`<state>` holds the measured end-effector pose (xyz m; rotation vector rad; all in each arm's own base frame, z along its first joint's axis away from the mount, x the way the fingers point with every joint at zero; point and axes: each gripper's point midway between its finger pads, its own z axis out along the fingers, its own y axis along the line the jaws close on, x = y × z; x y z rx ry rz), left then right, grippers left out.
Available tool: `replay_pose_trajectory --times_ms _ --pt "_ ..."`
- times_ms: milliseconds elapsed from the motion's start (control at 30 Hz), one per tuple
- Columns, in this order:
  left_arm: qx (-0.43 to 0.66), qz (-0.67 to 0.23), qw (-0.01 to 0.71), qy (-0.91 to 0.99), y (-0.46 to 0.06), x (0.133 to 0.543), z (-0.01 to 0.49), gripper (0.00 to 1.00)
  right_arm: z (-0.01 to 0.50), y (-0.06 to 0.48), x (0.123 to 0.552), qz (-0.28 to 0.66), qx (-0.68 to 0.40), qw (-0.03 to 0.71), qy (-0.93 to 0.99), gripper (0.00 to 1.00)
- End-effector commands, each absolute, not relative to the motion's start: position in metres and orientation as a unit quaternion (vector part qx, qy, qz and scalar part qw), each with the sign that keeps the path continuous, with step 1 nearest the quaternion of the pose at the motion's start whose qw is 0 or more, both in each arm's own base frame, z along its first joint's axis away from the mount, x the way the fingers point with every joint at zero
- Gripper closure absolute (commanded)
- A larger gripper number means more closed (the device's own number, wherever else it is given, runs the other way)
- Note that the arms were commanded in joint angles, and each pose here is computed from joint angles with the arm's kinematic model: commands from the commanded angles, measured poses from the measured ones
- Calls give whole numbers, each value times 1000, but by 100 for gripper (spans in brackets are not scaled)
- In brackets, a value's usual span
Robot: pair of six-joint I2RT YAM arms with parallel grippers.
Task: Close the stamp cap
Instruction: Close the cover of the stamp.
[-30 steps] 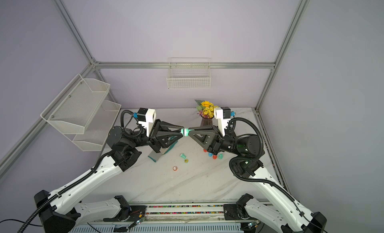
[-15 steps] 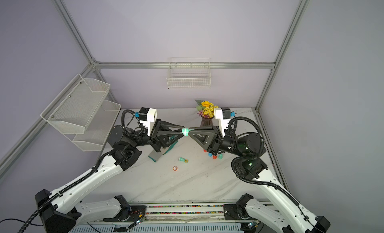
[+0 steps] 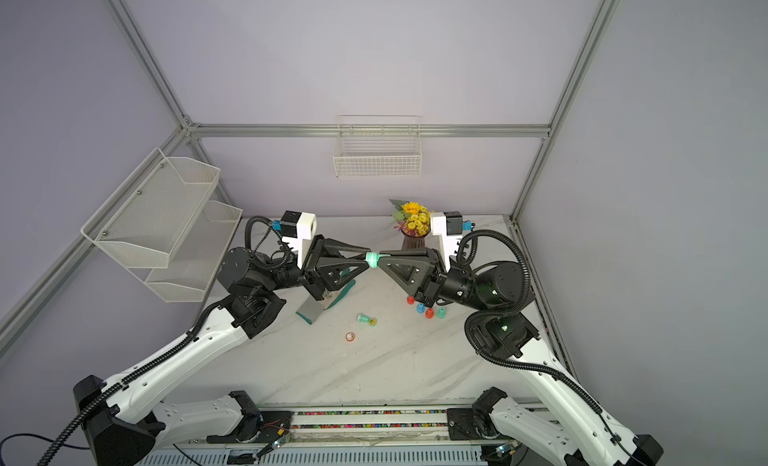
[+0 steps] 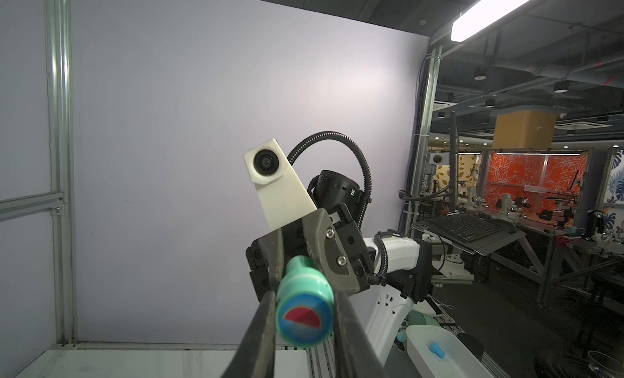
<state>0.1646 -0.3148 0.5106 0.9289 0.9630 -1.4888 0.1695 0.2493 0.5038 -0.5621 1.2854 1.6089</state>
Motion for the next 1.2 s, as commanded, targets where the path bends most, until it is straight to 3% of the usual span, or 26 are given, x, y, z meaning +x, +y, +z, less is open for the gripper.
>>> replay_pose_trajectory --times_ms 0,433,933,1167 --pt "427 -634 524 375 -321 141 518 81 480 260 194 639 -204 467 576 100" --pt "430 -630 514 391 -334 147 512 84 462 279 202 611 -221 450 612 100" --pt "446 -636 463 427 -351 148 493 85 451 302 180 626 -280 382 620 100" --pt "428 -596 507 453 -333 150 495 78 473 279 180 604 -249 449 609 100"
